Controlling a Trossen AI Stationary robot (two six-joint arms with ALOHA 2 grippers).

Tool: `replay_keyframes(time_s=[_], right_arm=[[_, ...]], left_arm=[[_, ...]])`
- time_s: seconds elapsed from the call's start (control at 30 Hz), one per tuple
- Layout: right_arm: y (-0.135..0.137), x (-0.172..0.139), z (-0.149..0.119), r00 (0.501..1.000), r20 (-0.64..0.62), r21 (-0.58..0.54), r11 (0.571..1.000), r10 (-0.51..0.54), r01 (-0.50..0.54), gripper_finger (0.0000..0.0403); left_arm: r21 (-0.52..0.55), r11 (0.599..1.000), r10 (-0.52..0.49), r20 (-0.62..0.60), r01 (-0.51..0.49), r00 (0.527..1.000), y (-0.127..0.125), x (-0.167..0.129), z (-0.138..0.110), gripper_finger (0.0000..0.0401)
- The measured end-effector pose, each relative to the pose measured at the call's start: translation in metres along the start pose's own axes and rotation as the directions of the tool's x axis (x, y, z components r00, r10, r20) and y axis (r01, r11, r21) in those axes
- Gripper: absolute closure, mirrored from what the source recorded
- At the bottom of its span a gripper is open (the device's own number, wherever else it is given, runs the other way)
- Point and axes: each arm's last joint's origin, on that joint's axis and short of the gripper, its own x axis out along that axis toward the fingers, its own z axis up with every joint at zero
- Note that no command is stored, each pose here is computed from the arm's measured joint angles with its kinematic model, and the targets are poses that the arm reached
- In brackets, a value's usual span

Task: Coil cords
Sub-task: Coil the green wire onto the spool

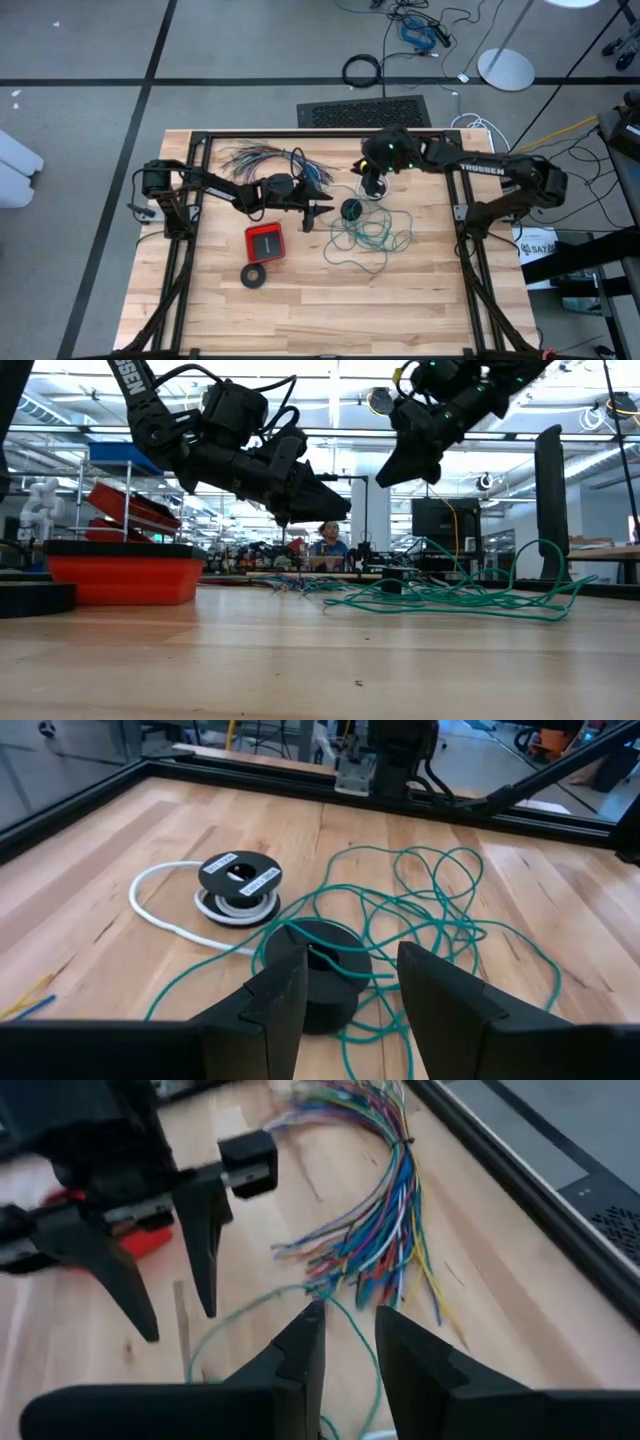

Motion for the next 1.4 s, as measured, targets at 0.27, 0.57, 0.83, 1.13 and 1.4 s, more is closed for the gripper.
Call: replay_keyframes(time_s=[0.27,0.57,0.83,1.13,1.4], right_arm=[[-0.018,0.029,-0.008,0.963,-0.268,-0.056,0.998,-0.027,0.012,0.0304],[-0.033,0.066,-0.025,0.939,-0.343,-0.001,0.999,0.039,-0.042,0.0303],[-0.026,0.078,-0.039,0.894,-0.422,0.024,0.988,0.15,-0.154,0.0302],[-0.009,0.082,-0.039,0.891,-0.422,-0.052,0.976,0.169,-0.21,0.0302],[-0.008,0.075,-0.023,0.893,-0.44,-0.125,0.979,0.093,-0.163,0.0302]], left_arm=[[0.019,1.0,0.005,-0.005,-0.005,1.0,0.0,0.0,-0.001,0.0237],[0.017,1.0,0.006,-0.028,-0.005,1.0,0.0,0.0,-0.003,0.0237],[0.023,1.0,0.006,-0.035,-0.005,0.999,0.0,0.0,-0.003,0.0237],[0.023,1.0,0.006,-0.036,-0.006,0.999,0.0,0.0,-0.004,0.0237],[0.023,1.0,0.007,-0.038,-0.006,0.999,0.0,0.0,-0.004,0.0237]])
